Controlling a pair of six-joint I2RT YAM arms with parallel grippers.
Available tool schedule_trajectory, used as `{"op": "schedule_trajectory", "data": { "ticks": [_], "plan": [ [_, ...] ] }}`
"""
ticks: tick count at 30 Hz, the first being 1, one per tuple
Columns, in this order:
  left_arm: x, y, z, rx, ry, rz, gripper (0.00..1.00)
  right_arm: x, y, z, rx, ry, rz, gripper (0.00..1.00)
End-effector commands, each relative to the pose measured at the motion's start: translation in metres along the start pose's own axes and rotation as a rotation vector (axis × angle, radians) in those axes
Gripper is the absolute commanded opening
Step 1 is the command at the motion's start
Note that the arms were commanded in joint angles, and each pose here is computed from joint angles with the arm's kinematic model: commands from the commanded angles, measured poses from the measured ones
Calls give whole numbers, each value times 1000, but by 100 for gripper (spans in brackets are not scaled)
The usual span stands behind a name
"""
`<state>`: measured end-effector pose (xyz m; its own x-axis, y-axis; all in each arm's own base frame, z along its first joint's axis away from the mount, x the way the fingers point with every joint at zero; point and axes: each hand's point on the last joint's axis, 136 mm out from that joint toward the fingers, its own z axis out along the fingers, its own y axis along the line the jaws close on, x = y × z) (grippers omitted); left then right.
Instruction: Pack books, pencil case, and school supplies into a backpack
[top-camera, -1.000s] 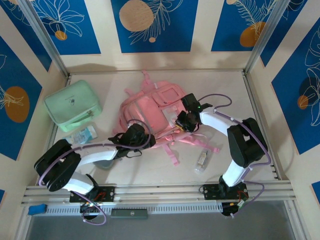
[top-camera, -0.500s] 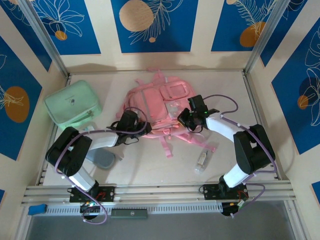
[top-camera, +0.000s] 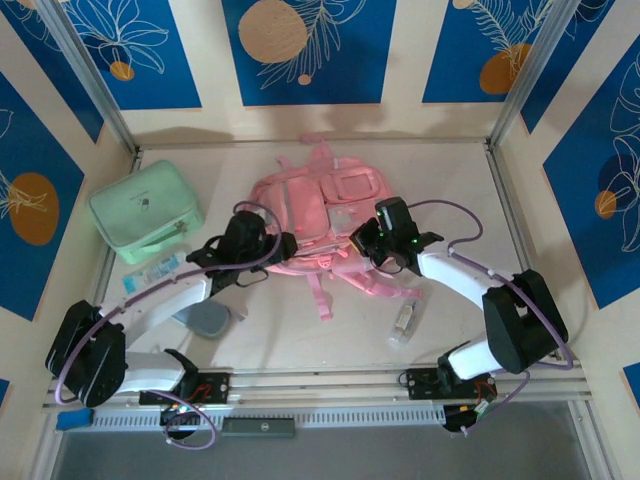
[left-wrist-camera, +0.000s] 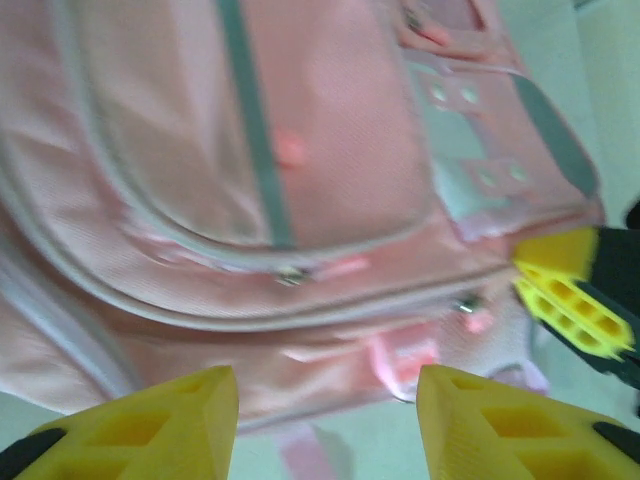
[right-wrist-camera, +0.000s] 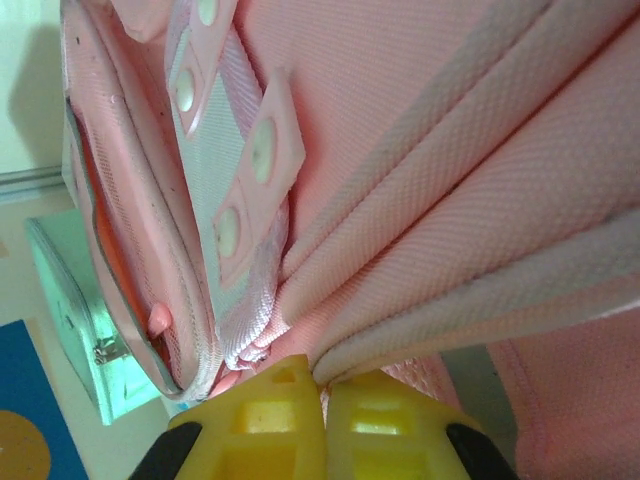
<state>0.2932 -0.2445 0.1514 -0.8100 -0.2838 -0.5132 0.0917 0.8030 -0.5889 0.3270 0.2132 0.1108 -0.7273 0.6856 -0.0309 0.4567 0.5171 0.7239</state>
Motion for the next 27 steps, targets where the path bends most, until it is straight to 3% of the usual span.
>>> {"op": "schedule_trajectory", "data": {
  "ticks": [1, 12, 27],
  "plan": [
    [21, -22, -1, -2, 40, -39, 51, 2, 25, -10, -94, -7, 28, 0],
    [48, -81, 44, 27, 70, -40, 46, 9, 34, -15, -117, -7, 33, 0],
    [47, -59, 103, -146, 36, -23, 40, 14, 36, -11, -132, 14, 48, 0]
  ]
}}
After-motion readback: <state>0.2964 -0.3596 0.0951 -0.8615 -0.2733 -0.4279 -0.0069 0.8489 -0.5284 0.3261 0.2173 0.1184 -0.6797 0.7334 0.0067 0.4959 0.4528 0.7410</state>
